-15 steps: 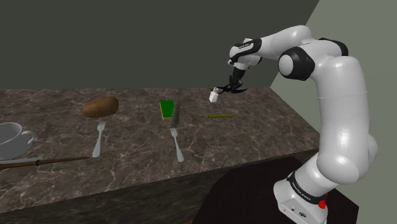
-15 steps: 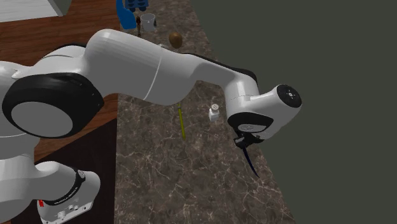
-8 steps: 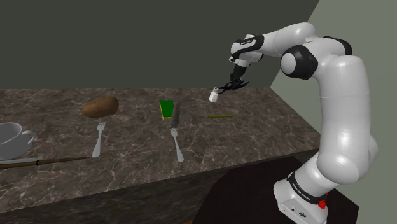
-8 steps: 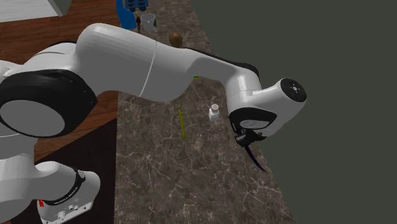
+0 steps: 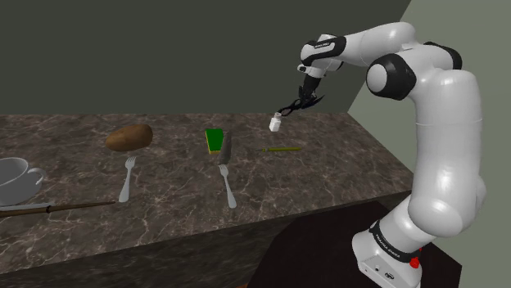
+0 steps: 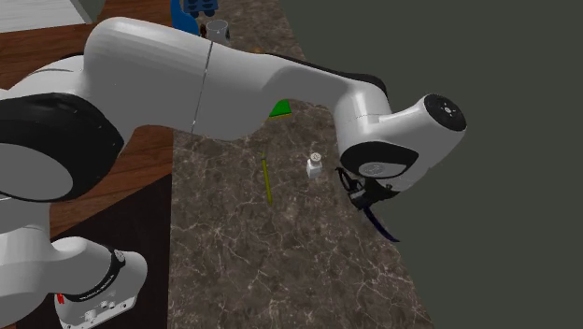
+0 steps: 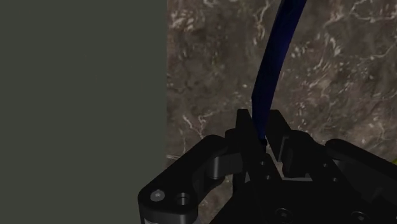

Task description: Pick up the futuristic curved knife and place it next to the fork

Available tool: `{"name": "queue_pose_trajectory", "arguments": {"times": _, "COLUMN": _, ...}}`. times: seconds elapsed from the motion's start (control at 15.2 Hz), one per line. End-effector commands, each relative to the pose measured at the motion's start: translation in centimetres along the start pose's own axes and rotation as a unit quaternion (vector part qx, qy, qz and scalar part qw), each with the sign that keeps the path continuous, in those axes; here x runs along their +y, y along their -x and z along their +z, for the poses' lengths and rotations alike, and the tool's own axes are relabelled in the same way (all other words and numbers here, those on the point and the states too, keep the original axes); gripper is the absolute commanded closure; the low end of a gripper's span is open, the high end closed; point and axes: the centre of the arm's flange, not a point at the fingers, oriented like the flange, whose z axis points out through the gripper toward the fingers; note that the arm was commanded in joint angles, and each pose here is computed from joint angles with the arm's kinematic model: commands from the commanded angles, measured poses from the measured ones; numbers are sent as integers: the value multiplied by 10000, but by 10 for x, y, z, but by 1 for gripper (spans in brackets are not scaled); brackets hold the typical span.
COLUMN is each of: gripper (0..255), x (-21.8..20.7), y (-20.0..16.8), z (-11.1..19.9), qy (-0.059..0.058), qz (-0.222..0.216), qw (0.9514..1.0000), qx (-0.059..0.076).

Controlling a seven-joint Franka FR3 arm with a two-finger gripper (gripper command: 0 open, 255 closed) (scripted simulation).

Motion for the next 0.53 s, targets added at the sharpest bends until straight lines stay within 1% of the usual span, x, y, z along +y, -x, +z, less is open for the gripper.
{"name": "queue_pose_trajectory", "arguments": {"times": 0.0, "gripper": 255, "x": 0, "y": -1, "z": -11, "qy": -1, "qz": 1, "qw": 10000, "qx": 0}}
{"name": "queue_pose_trajectory", "arguments": {"times": 0.46, "gripper": 255, "x": -3, "y": -3, "z": -48, "qy": -1, "qz": 1, "qw": 10000, "qx": 0}}
